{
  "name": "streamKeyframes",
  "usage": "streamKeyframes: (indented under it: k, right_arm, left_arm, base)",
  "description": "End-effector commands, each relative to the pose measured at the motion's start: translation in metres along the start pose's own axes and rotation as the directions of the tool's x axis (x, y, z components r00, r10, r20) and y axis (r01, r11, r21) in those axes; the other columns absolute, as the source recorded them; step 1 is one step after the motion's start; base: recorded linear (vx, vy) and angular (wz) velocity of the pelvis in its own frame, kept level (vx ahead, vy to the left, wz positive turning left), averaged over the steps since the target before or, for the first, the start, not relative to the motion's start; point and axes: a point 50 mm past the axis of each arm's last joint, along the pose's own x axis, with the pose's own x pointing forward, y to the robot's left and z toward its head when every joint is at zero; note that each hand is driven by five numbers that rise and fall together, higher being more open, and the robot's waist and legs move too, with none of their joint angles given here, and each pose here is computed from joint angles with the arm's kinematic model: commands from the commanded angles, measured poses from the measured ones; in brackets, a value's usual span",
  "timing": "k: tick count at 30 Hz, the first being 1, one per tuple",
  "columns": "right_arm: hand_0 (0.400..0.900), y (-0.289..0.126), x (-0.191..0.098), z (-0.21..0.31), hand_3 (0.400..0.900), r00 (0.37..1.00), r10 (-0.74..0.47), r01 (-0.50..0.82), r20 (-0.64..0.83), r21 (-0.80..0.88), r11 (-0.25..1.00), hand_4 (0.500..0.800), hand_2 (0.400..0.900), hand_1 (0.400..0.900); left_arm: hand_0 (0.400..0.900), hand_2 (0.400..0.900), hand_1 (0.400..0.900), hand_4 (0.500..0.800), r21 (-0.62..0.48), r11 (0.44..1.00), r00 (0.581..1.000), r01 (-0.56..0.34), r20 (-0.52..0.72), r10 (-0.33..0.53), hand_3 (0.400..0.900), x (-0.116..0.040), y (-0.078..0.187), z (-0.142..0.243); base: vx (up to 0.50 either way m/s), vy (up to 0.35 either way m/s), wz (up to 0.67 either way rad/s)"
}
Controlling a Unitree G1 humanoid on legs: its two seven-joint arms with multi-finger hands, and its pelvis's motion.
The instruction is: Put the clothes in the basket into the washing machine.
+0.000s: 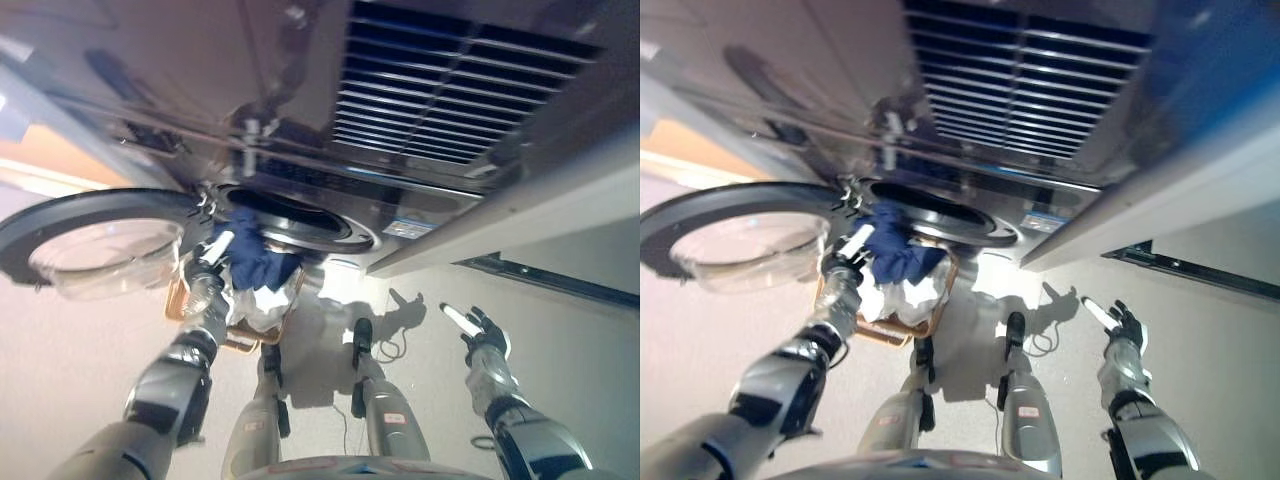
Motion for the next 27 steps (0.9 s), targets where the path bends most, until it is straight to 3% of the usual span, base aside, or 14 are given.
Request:
streamKeyframes:
  k: [1,8,12,18,22,27]
  right_arm:
    - [0.9,-0.001,0.006,0.019,0.9,0.997,-0.066,0.066,0.034,-0.019,0.998,0.8,0.9,0.9]
    - [0.9,0.031,0.009,0.047,0.9,0.996,-0.059,0.058,0.061,0.014,0.998,0.8,0.9,0.9]
    - [0.9,0.047,0.008,0.058,0.9,0.995,-0.063,0.06,0.079,0.043,0.997,0.8,0.9,0.9]
    - [0.9,0.065,0.005,0.073,0.9,0.99,-0.076,0.068,0.116,0.076,0.995,0.8,0.9,0.9]
    - [0.9,0.083,0.001,0.107,0.9,0.971,-0.088,0.064,0.223,0.112,0.992,0.8,0.9,0.9]
    - [0.9,0.083,-0.001,0.138,0.9,0.946,-0.135,0.092,0.295,0.156,0.983,0.8,0.9,0.9]
  left_arm:
    - [0.4,0.4,0.4,0.5,-0.173,0.972,0.985,0.162,0.089,-0.148,0.4,-0.005,-0.078,0.025]
    - [0.4,0.4,0.4,0.5,-0.104,0.952,0.954,0.286,0.12,-0.274,0.4,-0.021,-0.142,0.041]
    - [0.4,0.4,0.4,0.5,-0.133,0.931,0.936,0.341,0.137,-0.323,0.4,-0.035,-0.172,0.047]
    - [0.4,0.4,0.4,0.5,-0.21,0.922,0.94,0.324,0.177,-0.29,0.4,-0.038,-0.183,0.066]
    - [0.4,0.4,0.4,0.5,-0.189,0.943,0.936,0.273,0.279,-0.215,0.4,-0.033,-0.183,0.107]
    - [0.4,0.4,0.4,0.5,-0.147,0.947,0.907,0.285,0.361,-0.217,0.4,-0.04,-0.194,0.139]
  base:
    - [-0.013,-0.005,-0.09]
    - [0.01,-0.007,-0.08]
    - [0.008,-0.008,-0.09]
    - [0.001,-0.007,-0.16]
    - [-0.048,-0.057,-0.14]
    - [-0.068,-0.029,0.04]
